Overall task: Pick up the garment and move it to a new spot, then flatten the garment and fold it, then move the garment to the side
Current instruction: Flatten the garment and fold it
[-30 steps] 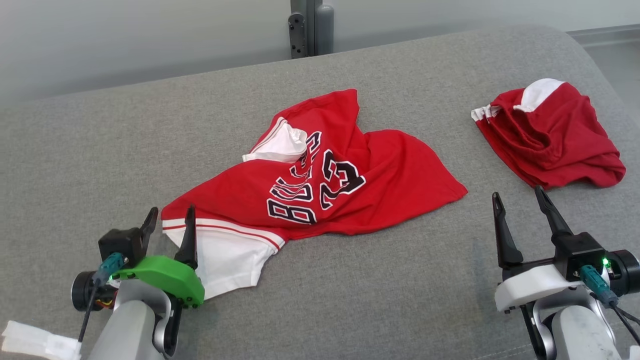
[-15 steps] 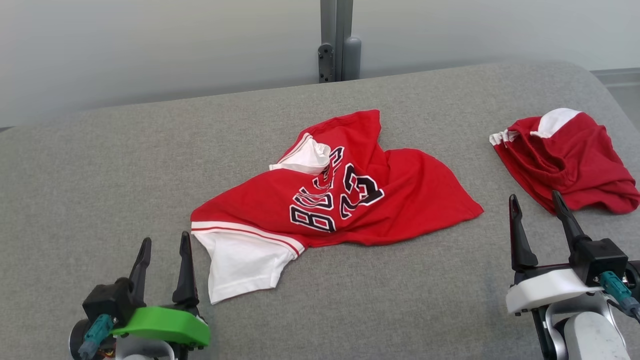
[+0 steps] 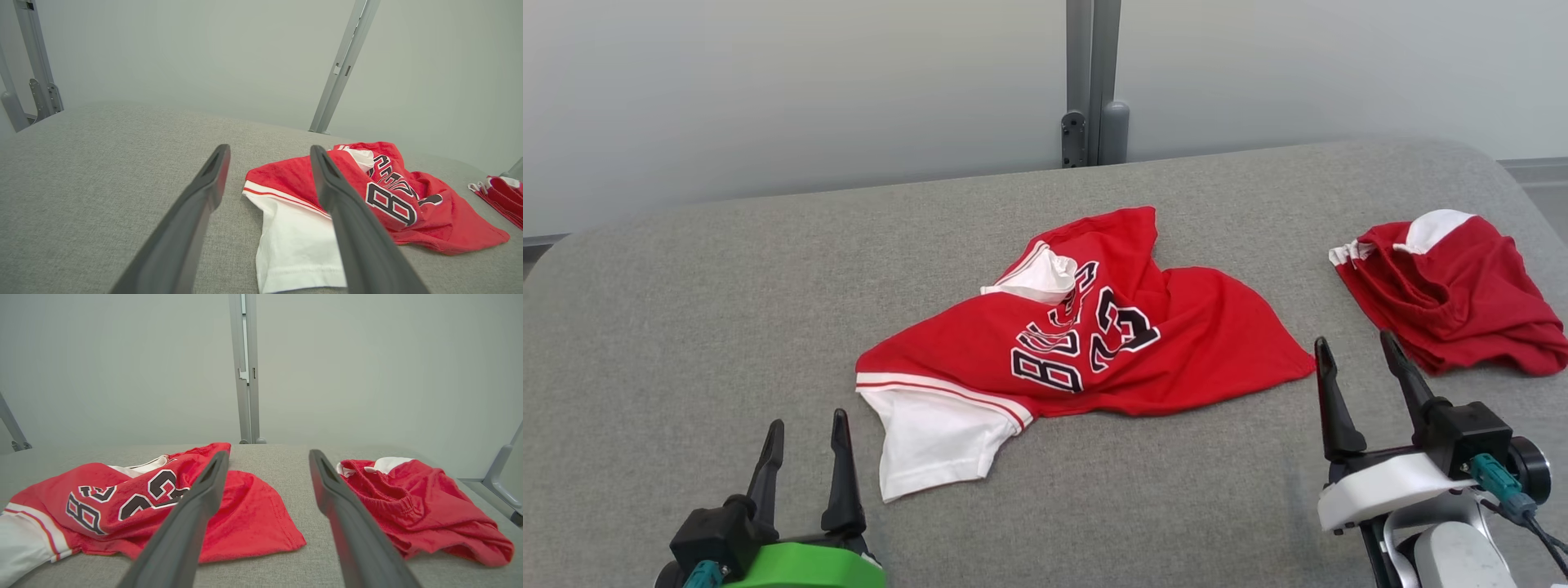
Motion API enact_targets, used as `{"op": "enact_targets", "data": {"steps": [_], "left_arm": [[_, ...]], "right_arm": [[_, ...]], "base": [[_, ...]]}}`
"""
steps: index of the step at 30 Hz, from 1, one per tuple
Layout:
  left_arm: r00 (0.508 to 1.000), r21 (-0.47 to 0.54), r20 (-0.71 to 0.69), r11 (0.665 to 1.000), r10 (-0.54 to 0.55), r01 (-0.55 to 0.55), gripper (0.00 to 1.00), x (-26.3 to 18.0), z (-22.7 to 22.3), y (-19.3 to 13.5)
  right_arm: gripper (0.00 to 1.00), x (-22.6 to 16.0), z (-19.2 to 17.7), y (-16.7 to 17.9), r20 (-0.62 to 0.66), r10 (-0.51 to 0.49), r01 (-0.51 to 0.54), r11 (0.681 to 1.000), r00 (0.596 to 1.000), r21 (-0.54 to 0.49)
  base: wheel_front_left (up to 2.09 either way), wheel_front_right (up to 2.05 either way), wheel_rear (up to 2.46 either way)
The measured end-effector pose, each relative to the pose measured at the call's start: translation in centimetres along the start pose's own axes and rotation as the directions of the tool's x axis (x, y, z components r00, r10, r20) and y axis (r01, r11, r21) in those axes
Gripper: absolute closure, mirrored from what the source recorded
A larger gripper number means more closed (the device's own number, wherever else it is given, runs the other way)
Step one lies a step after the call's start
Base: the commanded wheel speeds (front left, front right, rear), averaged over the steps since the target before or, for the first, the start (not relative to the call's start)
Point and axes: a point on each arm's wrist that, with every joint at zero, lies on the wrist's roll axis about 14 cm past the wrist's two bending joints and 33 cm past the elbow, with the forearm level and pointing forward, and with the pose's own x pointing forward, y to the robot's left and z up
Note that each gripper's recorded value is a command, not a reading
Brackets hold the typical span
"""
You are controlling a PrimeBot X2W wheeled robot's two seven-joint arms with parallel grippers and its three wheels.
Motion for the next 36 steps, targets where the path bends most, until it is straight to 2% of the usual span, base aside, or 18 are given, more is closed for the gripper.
{"op": "enact_targets", "data": {"steps": [15,19,24,36], "left_arm": [[1.0,-0.008,-0.016,1.0,-0.002,0.002,0.0,-0.2,-0.6,-0.3],[0.99,-0.015,-0.14,1.0,0.016,-0.018,0.0,-0.9,-3.4,0.2],[0.949,-0.048,-0.312,0.997,0.047,-0.065,0.0,-1.8,-7.5,1.0],[0.881,-0.025,-0.471,0.998,0.036,-0.054,0.0,0.1,-12.0,0.5]], "right_arm": [[0.0,0.1,-0.5,1.5,-0.014,0.041,-0.041,0.999,0.999,0.017],[0.0,0.1,-0.7,1.4,-0.018,0.04,-0.04,0.999,0.999,0.018],[0.0,0.2,-1.0,1.5,-0.028,0.041,-0.041,0.999,0.999,0.019],[0.0,0.4,-2.0,0.4,-0.057,0.011,-0.01,1.0,0.998,0.013]], "base": [[0.0,0.0,0.0],[0.0,0.0,0.0],[0.0,0.0,0.0],[0.0,0.0,0.0]]}}
